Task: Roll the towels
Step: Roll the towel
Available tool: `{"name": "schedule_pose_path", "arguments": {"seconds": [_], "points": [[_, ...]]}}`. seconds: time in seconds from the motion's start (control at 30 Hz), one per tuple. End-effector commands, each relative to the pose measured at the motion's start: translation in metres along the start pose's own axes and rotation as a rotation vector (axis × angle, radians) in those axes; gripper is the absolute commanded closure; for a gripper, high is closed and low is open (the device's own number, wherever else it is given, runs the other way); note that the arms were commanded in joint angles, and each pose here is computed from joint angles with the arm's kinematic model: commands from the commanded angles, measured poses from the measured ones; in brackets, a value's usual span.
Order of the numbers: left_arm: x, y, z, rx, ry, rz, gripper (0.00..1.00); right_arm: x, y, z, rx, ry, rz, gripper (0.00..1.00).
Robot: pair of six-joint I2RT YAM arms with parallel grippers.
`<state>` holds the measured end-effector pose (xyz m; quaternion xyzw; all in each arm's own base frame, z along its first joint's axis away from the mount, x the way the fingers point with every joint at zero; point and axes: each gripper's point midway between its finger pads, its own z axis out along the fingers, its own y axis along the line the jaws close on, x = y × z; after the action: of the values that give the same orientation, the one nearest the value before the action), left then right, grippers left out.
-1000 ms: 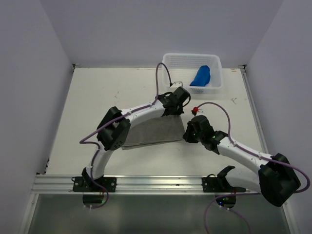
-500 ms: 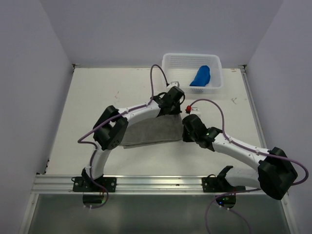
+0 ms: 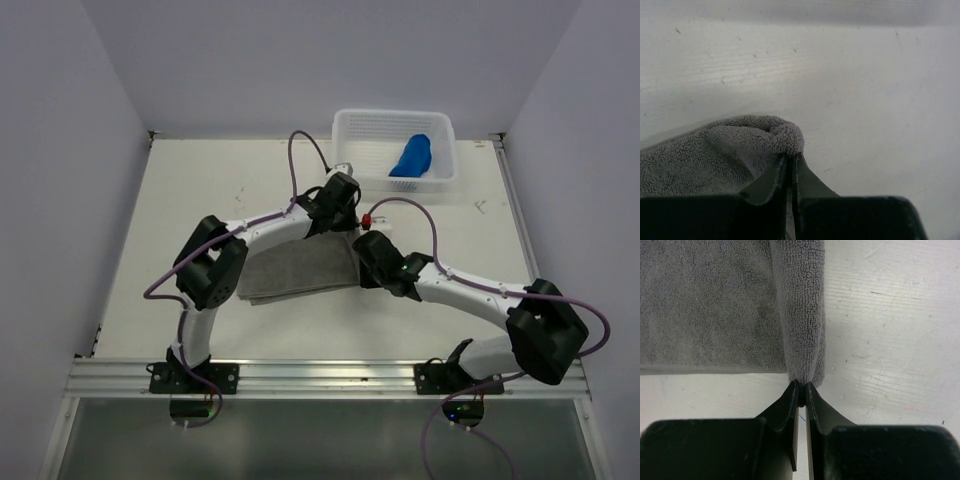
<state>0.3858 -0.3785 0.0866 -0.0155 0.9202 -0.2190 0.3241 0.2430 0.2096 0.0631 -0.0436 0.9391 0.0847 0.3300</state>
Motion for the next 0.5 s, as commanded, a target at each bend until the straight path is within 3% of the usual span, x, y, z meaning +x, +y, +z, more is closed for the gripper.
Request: {"name": "schedule_pose_path", "arguments": {"seconds": [0.0, 0.47], "points": [[-0.047, -0.011, -0.018, 0.08, -0.134, -0.013, 1.0, 0.001, 0.011, -0.002, -0.016, 0.024, 0.01, 1.0], [-0.045, 0.023, -0.016, 0.058, -0.119, 0.001, 1.0, 0.0, 0.041, 0.013, -0.127, 0.036, 0.063, 1.0]]}}
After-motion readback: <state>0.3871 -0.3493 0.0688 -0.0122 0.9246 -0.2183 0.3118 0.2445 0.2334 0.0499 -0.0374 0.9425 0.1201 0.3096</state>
